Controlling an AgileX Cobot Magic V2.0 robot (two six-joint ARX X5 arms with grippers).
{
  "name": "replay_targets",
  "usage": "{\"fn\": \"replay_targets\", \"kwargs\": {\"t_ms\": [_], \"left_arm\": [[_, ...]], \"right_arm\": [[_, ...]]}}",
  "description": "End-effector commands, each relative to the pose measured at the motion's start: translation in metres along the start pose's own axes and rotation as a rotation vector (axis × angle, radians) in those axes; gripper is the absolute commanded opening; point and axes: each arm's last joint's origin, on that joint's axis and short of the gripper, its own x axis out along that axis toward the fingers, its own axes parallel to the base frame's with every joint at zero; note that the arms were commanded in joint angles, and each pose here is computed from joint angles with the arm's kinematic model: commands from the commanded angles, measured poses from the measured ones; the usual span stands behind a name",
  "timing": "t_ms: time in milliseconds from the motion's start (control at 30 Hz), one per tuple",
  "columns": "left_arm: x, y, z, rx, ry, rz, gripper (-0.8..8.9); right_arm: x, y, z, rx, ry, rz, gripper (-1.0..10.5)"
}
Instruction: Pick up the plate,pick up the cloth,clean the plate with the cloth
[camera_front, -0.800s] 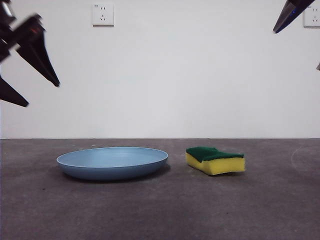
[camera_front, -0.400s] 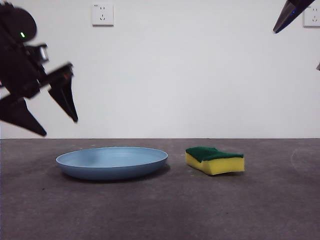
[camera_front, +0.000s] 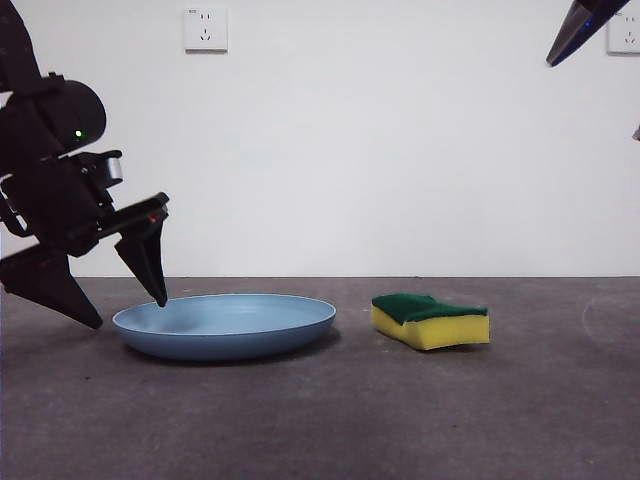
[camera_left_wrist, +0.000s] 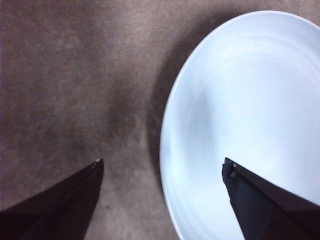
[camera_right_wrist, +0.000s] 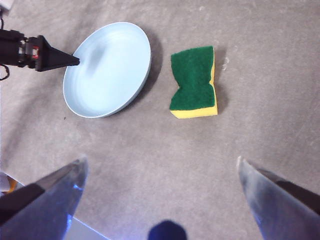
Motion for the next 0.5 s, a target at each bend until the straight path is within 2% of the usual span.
{"fn": "replay_targets", "kwargs": {"t_ms": [33, 433, 500], "left_arm": [[0.007, -0.001, 0.000, 0.007, 0.000, -0.002, 3.99], [0.021, 0.001, -0.004, 0.005, 0.034, -0.001, 3.99], [0.022, -0.001, -0.004, 0.013, 0.028, -0.005, 3.59]], "right_arm": [[-0.001, 0.001, 0.001, -0.013, -0.005, 0.003, 5.0], [-0.001, 0.001, 0.005, -0.031, -0.041, 0.003, 5.0], [-0.001, 0.001, 0.005, -0.029, -0.043, 0.003, 5.0]]}}
